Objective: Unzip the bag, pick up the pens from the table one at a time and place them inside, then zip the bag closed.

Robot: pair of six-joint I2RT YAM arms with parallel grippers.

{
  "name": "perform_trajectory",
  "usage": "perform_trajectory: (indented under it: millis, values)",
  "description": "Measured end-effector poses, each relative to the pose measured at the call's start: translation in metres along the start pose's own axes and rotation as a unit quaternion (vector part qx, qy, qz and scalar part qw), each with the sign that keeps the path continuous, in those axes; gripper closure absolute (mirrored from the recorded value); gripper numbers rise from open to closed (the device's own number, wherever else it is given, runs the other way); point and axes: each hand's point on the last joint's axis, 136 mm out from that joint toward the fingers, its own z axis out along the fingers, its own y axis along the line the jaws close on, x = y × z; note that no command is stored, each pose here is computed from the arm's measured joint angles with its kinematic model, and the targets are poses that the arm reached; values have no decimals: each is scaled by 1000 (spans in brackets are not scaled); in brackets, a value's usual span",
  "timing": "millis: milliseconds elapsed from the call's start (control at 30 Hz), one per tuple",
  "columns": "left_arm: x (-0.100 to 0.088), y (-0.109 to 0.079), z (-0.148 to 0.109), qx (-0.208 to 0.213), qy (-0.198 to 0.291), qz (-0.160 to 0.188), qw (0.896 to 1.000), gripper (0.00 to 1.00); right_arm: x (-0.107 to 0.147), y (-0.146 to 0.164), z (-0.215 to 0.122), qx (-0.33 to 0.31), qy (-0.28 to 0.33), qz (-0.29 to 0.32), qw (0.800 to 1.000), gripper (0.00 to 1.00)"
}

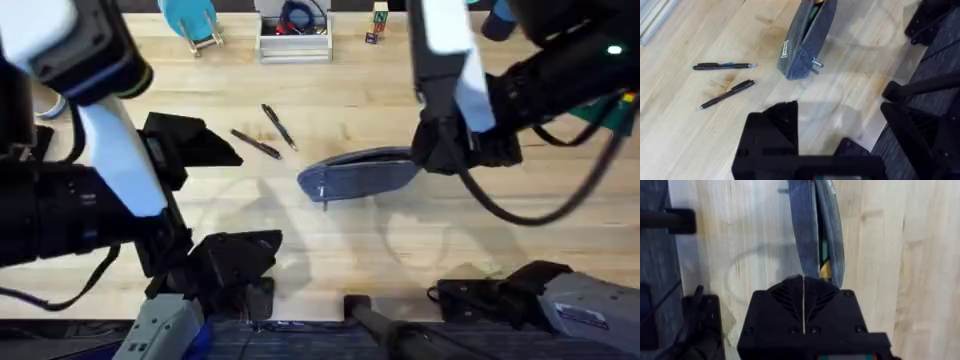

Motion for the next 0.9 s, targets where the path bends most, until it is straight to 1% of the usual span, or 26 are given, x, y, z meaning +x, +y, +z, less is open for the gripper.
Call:
perform_trajectory:
  millis: [300,667,900]
  values:
    - [0,0,0,0,0,0,1000,5,15,-11,23,-22,48,0,999,971]
    - [0,0,0,0,0,0,1000,5,18,-19,39,-39,60,-8,997,971]
    - [0,0,0,0,0,0,1000,6,20,-29,58,-52,66,-17,996,971]
